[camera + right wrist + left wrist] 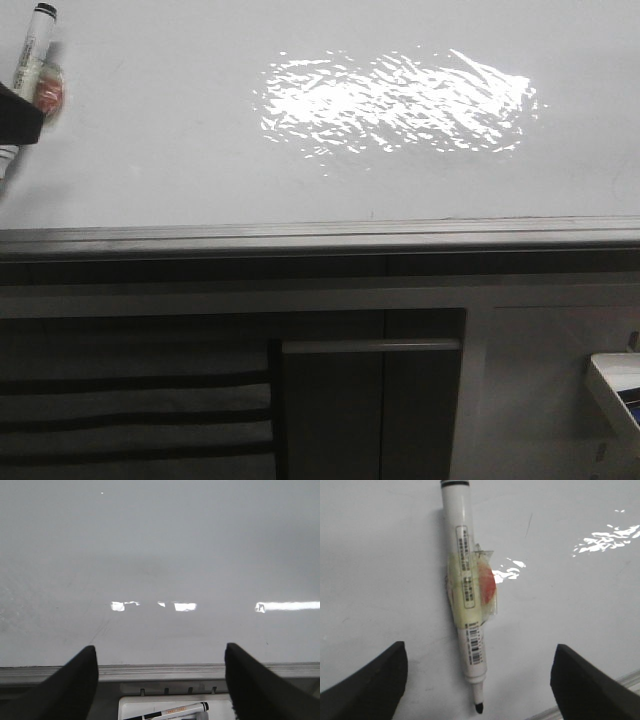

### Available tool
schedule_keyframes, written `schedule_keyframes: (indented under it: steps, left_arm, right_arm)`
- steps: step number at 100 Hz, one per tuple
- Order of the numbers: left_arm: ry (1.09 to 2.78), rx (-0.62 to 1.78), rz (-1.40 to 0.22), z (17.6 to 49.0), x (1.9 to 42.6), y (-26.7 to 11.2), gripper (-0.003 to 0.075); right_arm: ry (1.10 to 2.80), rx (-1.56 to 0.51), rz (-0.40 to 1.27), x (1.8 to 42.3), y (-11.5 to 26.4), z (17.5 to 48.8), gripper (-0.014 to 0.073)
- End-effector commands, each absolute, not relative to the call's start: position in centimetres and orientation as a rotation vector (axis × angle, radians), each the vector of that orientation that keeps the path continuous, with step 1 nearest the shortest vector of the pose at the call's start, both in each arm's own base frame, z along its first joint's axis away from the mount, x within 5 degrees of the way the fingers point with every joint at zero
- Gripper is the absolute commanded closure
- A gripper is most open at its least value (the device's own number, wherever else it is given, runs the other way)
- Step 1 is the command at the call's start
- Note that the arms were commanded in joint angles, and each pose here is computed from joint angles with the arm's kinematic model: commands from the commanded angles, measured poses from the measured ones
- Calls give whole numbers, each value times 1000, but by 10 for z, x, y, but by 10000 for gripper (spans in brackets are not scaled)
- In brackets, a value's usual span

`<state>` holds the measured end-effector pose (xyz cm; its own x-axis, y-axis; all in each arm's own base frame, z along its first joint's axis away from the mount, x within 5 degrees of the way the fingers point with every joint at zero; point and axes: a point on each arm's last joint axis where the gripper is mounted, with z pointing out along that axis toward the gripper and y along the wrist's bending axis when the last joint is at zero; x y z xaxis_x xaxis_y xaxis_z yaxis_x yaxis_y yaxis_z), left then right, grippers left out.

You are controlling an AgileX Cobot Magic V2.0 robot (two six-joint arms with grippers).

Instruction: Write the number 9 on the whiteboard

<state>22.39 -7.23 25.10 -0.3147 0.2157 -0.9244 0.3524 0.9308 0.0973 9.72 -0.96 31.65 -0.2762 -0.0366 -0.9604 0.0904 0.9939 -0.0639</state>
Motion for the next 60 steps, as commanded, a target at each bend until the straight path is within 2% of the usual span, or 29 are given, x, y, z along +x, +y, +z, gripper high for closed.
schedule_keyframes:
  steps: [1, 9, 26, 38, 60]
  left_arm:
    - [1758, 414, -170, 264, 235, -80, 178]
    - [1761, 411, -176, 258, 241, -82, 218]
    - [1791, 418, -176, 247, 247, -84, 408]
    - [1791, 418, -177, 246, 247, -84, 514]
    - [1791, 418, -177, 246, 247, -84, 636]
  right_arm:
    - [1750, 19, -129, 100, -9, 334, 126]
    - [1750, 19, -129, 100, -9, 334, 126]
    - [1750, 19, -129, 100, -9, 334, 126]
    - [1750, 19, -129, 100, -9, 334, 126]
    - [1750, 19, -129, 100, -9, 334, 126]
